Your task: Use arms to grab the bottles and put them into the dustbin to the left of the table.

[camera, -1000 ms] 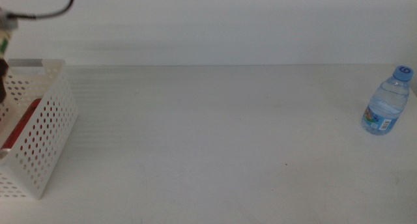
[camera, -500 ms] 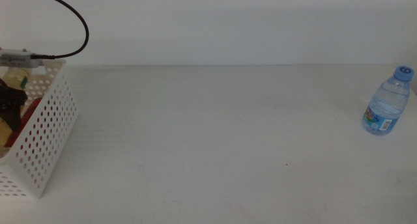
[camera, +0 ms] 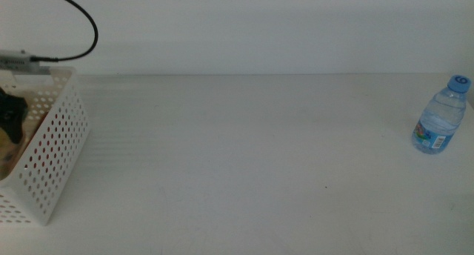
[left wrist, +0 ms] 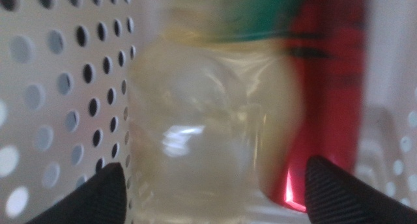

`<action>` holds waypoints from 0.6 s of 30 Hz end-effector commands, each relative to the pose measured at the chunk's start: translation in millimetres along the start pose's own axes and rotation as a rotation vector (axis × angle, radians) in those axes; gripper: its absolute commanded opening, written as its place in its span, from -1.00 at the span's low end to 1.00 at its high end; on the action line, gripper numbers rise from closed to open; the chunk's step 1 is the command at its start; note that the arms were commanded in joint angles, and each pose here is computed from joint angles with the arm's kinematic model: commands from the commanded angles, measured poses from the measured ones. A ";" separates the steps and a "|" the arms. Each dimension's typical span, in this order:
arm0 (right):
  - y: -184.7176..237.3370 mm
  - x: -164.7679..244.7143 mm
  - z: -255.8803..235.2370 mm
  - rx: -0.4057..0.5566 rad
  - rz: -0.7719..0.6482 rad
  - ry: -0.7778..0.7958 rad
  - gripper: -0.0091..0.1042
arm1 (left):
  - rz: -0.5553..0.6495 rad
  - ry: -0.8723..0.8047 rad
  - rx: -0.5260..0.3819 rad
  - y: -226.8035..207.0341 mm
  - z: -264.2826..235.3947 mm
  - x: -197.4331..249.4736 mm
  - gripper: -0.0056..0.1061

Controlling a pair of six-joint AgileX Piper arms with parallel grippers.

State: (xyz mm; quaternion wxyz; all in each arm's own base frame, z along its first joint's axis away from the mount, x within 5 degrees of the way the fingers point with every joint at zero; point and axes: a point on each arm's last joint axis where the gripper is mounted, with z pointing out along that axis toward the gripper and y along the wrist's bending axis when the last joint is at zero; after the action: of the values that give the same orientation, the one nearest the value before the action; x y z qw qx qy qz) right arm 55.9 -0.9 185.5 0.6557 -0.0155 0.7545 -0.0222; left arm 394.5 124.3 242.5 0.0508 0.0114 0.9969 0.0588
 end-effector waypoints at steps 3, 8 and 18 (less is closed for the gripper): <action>-0.8 -10.4 -2.9 0.011 -0.012 -0.110 0.35 | -0.083 -0.066 -0.032 -9.3 -60.9 12.3 0.72; -0.8 -10.4 -2.9 0.011 -0.012 -0.110 0.35 | -0.122 -0.198 0.016 -31.2 -109.8 29.9 0.72; -0.8 -10.4 -2.9 0.011 -0.012 -0.110 0.35 | -0.040 -0.510 0.054 -92.2 -205.2 78.1 0.72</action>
State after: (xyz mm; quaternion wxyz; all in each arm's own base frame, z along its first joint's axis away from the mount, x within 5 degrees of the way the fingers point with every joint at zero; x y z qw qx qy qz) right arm 55.9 -0.9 185.5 0.6557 -0.0155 0.7545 -0.0222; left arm 316.4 26.5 396.5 0.2533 -0.0051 0.9668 0.0345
